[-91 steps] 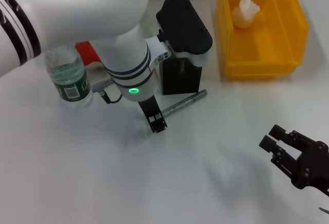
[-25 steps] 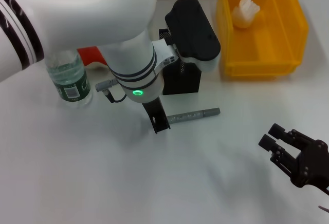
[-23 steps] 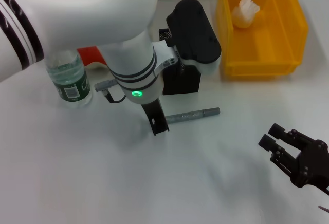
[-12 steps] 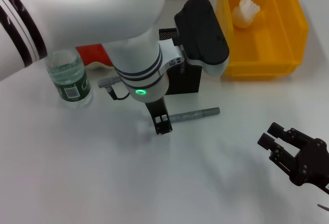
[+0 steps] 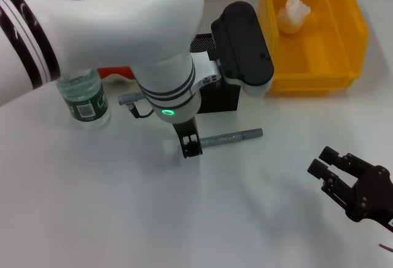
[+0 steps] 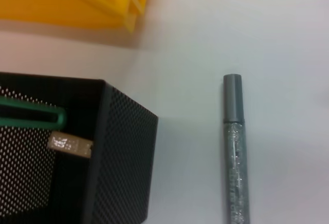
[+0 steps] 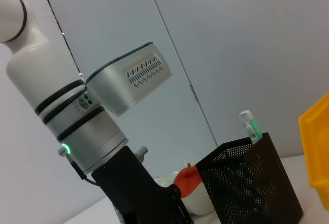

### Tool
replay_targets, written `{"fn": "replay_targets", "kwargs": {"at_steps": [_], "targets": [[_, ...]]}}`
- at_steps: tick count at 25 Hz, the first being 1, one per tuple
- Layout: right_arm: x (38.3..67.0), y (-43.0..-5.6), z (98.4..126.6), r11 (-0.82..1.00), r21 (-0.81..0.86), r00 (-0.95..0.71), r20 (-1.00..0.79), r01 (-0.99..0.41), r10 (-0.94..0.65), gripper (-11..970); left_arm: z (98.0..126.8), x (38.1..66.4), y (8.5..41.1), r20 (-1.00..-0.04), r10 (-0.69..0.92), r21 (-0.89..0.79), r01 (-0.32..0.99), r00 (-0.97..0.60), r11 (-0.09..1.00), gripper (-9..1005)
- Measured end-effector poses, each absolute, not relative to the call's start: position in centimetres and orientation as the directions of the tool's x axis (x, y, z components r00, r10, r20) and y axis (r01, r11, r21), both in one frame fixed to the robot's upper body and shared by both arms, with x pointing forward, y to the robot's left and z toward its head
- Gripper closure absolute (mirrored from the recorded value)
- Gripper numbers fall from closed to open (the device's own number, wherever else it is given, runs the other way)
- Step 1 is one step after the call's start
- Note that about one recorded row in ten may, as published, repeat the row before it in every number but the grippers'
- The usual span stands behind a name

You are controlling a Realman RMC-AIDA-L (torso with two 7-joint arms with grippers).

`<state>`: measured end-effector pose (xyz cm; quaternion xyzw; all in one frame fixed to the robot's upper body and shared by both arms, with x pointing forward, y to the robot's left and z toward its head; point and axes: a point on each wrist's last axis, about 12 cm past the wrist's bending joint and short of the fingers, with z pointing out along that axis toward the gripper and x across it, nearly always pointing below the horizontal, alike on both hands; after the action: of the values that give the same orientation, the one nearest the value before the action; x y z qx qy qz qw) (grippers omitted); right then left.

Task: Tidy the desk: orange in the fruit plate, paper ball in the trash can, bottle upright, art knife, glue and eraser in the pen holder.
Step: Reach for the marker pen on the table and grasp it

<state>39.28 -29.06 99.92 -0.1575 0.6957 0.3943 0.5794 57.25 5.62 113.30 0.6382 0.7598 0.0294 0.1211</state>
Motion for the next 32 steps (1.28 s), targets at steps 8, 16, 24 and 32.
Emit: {"fn": "replay_targets", "kwargs": {"at_steps": [8,16,24,32], "targets": [[39.3,-29.0,99.9,0.639,0.367,-0.279,-0.93,-0.676,0.238,553,113.0,57.1,5.7,-0.142,0.977,0.192,0.964,-0.159,0.185,650],[39.4,-29.0,100.0,0.638,0.366,-0.279,-0.93,-0.677,0.238,551,112.6,56.9,5.9,-0.131,0.979,0.186,0.966,-0.158,0.181,652],[39.4,-29.0,100.0,0.638,0.367,-0.279,-0.93,-0.677,0.239,553,112.3,56.9,6.1,-0.122,0.979,0.183,0.966,-0.162,0.183,654],[39.3,-29.0,99.9,0.637,0.371,-0.281,-0.929,-0.676,0.242,553,112.1,56.9,6.1,-0.128,0.979,0.187,0.965,-0.16,0.182,657]]}}
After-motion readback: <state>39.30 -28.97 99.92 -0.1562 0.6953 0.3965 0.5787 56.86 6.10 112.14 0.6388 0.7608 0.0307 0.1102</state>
